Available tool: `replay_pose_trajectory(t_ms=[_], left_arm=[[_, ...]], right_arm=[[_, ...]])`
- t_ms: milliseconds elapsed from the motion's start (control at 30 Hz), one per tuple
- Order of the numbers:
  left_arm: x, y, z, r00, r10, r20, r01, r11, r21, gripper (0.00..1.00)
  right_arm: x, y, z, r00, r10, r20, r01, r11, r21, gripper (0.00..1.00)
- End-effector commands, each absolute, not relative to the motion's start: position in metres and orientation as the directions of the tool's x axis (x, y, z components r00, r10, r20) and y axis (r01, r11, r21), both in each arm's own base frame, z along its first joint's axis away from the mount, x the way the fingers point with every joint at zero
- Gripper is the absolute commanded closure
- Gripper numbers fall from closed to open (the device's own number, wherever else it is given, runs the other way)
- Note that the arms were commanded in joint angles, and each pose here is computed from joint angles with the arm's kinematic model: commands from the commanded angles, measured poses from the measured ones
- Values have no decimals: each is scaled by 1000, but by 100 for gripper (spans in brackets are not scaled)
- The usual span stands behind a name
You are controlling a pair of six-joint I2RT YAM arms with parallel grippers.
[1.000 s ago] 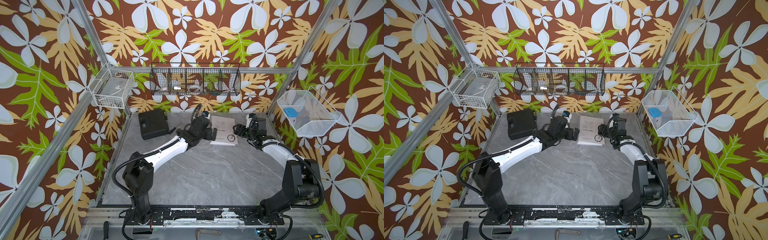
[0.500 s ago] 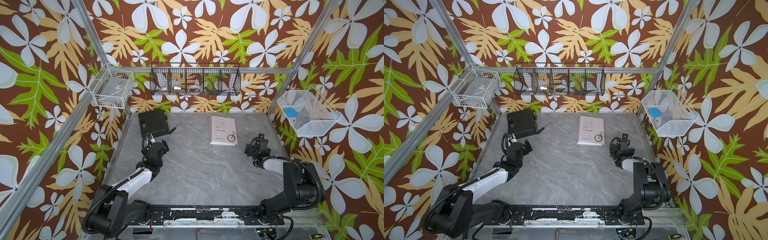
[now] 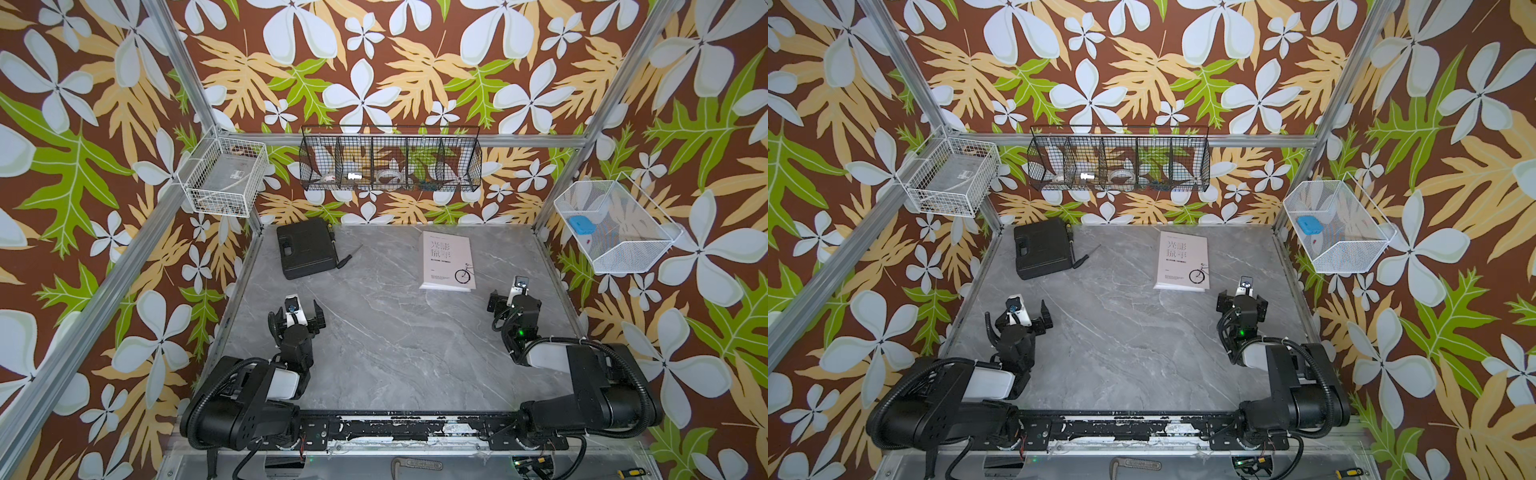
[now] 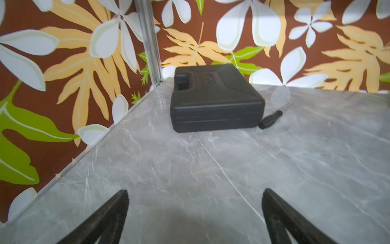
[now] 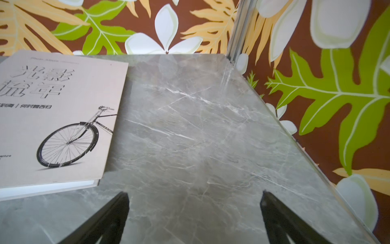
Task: Place the photos into the photo albums
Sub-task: Reset both arms
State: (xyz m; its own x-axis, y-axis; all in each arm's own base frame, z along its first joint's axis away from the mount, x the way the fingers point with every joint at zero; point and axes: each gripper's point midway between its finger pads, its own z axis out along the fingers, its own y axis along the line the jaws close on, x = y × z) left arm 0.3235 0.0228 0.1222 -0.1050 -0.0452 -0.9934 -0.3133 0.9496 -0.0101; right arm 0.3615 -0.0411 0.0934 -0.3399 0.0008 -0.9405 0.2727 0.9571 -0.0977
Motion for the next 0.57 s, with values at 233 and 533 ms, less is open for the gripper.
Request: replay_pose_trajectory(t_ms=[233, 533], left_arm=[[337, 23, 156, 23, -89, -996, -308, 947, -91, 0], [339, 23, 154, 14, -109, -994, -276, 955, -108, 0]], right_arm=[[360, -38, 118, -197, -35, -980, 279, 956, -90, 1], [359, -39, 118, -200, -32, -979, 280, 956, -88, 1]])
